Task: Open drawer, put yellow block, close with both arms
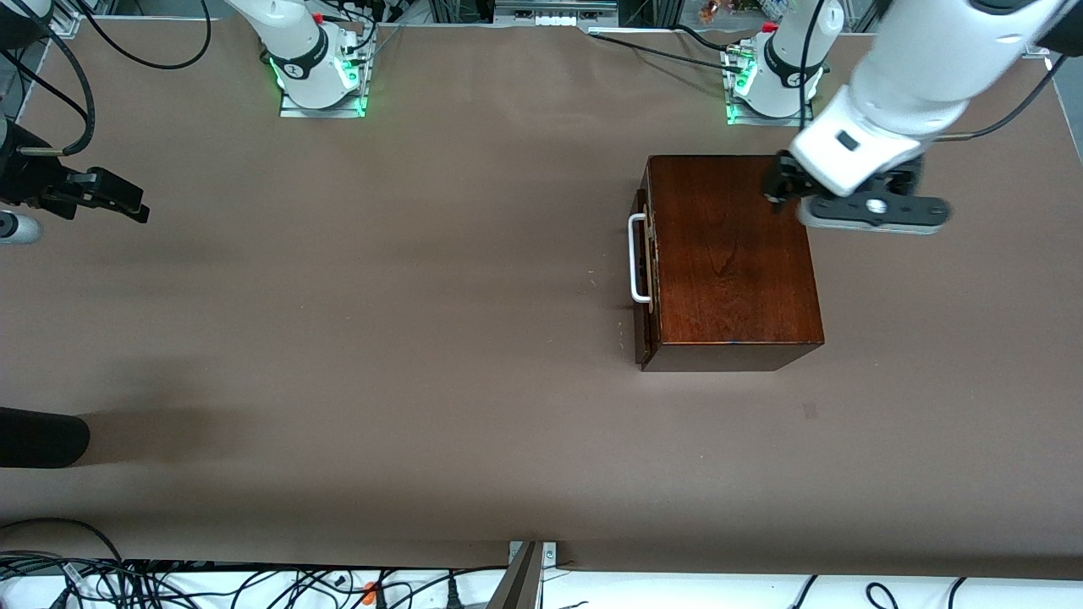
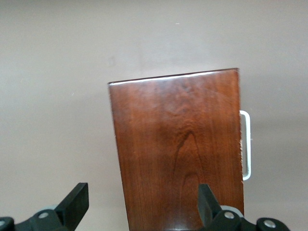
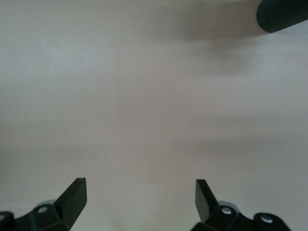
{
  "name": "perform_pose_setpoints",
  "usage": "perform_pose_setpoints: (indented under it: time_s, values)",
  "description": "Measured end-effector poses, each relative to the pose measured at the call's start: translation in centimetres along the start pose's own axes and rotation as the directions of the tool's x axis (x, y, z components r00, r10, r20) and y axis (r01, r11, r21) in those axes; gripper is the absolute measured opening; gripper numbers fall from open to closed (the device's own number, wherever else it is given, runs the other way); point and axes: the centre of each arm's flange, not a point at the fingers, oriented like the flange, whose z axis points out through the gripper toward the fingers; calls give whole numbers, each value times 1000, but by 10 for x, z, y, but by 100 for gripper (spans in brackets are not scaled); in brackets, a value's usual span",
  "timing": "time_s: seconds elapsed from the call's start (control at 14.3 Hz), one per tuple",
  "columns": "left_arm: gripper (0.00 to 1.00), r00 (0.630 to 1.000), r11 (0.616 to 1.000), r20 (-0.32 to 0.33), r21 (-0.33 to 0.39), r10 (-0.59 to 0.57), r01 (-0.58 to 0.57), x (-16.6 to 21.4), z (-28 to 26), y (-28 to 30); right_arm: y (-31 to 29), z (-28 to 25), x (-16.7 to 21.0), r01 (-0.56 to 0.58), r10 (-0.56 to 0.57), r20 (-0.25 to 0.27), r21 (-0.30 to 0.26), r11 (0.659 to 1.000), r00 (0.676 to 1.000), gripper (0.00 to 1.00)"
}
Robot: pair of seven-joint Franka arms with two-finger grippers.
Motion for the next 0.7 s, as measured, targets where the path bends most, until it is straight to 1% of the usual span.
perform_pose_setpoints:
  time_s: [0.14,0.28,0.35,0.49,0.56,0.7]
  values:
    - [100,997,997,8,-11,-75,75,4,-6,-40,0,0,0,0,0,1,0,1000,1000,100]
    - [100,996,995,26,-54,-84,86,0,-8,-88,0,1,1,0,0,2,0,1000,1000,100]
    - [100,997,995,23,-67,-69,70,-5,-5,-115,0,2,1,-1,1,3,0,1000,1000,100]
    - [100,999,997,-21,-79,-29,27,-17,4,-162,1,3,2,-2,2,6,0,1000,1000,100]
    - [100,999,997,-42,-81,-11,8,-23,11,-179,1,4,2,-2,2,8,-1,1000,1000,100]
    - [100,998,996,-49,-84,31,-35,-33,23,-197,1,5,2,-2,2,8,-1,1000,1000,100]
